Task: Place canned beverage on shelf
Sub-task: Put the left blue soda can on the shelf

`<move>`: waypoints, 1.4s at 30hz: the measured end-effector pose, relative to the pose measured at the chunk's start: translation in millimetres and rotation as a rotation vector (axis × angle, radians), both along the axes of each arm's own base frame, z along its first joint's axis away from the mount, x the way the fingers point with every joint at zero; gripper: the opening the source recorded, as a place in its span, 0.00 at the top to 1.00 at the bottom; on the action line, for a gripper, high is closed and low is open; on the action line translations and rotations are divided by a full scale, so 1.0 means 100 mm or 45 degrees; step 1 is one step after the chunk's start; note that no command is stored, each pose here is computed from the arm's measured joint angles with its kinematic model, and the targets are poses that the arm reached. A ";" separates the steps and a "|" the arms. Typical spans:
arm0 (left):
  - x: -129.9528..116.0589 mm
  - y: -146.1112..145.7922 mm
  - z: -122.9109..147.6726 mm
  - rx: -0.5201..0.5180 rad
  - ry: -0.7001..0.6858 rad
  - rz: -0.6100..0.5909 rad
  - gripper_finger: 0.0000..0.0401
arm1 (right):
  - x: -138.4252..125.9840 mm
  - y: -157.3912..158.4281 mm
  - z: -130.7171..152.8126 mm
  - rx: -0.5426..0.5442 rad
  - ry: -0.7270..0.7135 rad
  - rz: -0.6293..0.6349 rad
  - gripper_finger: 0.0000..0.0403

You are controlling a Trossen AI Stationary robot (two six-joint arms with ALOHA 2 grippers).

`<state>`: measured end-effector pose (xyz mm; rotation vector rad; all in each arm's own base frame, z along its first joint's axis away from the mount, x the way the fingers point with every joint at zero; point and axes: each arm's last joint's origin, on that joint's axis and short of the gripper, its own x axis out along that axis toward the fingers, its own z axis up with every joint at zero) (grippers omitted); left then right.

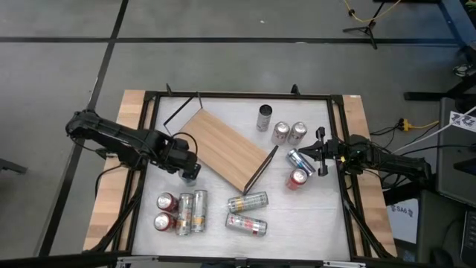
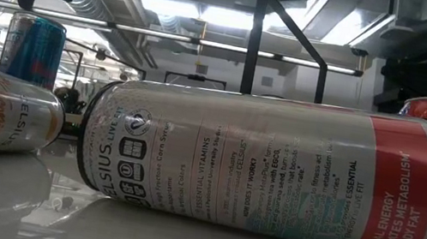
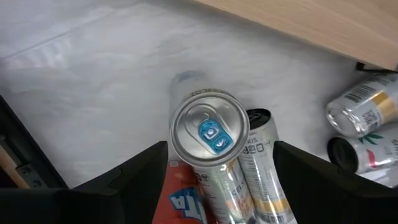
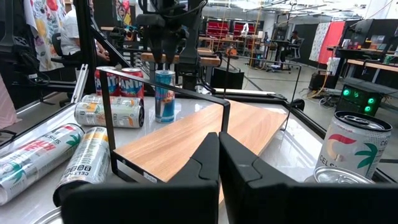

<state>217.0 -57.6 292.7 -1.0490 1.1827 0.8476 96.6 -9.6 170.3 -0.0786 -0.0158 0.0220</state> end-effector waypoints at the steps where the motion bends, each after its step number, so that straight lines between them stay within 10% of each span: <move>1: 0.01 0.00 -0.01 0.003 0.009 -0.004 0.29 | 0.00 0.00 0.00 0.000 0.000 0.000 1.00; 42: 0.09 -0.01 -0.29 0.046 0.047 0.074 0.29 | 0.00 0.00 0.00 0.000 0.002 0.000 1.00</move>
